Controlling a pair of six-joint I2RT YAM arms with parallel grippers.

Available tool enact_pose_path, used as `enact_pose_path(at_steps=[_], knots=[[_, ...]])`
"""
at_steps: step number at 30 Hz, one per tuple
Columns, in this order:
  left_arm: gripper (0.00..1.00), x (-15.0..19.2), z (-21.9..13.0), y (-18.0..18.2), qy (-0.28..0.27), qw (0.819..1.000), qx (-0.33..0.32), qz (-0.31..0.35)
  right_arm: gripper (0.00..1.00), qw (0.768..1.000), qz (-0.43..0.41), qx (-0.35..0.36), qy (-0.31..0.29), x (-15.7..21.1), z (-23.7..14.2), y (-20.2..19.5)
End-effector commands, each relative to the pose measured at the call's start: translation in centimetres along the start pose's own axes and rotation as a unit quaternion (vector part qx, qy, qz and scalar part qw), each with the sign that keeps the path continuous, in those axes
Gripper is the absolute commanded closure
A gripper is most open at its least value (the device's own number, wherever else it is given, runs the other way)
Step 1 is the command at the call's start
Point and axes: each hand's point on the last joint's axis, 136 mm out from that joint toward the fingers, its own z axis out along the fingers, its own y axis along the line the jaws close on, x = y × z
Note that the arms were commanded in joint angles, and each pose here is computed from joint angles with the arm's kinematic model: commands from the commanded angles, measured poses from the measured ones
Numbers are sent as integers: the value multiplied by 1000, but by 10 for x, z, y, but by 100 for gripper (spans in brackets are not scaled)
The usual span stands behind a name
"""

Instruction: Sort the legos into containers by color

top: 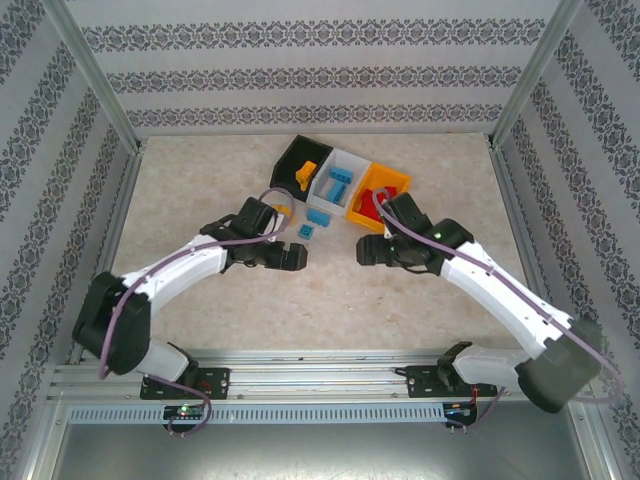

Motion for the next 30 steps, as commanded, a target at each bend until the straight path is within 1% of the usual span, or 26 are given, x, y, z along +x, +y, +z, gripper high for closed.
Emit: enact_pose_path(at_steps=[1, 7, 10, 15, 19, 23, 30], knots=[[0, -7, 12, 0, 12, 999, -27, 35, 24, 1000, 28, -11, -2, 17, -6, -3], [1, -26, 28, -1, 19, 997, -49, 50, 23, 999, 36, -1, -11, 34, -9, -20], [6, -39, 34, -4, 16, 997, -49, 62, 22, 999, 50, -3, -18, 35, -7, -26], [14, -52, 54, 6, 40, 991, -88, 87, 21, 997, 74, -19, -20, 28, 0, -30], [17, -63, 68, 11, 48, 989, -105, 97, 21, 996, 85, -27, -19, 17, 7, -33], [18, -75, 81, 12, 53, 987, -114, 103, 21, 995, 91, -30, -16, 11, 14, -35], [22, -83, 96, 18, 67, 982, -130, 117, 21, 995, 96, -32, -9, 12, 20, -36]])
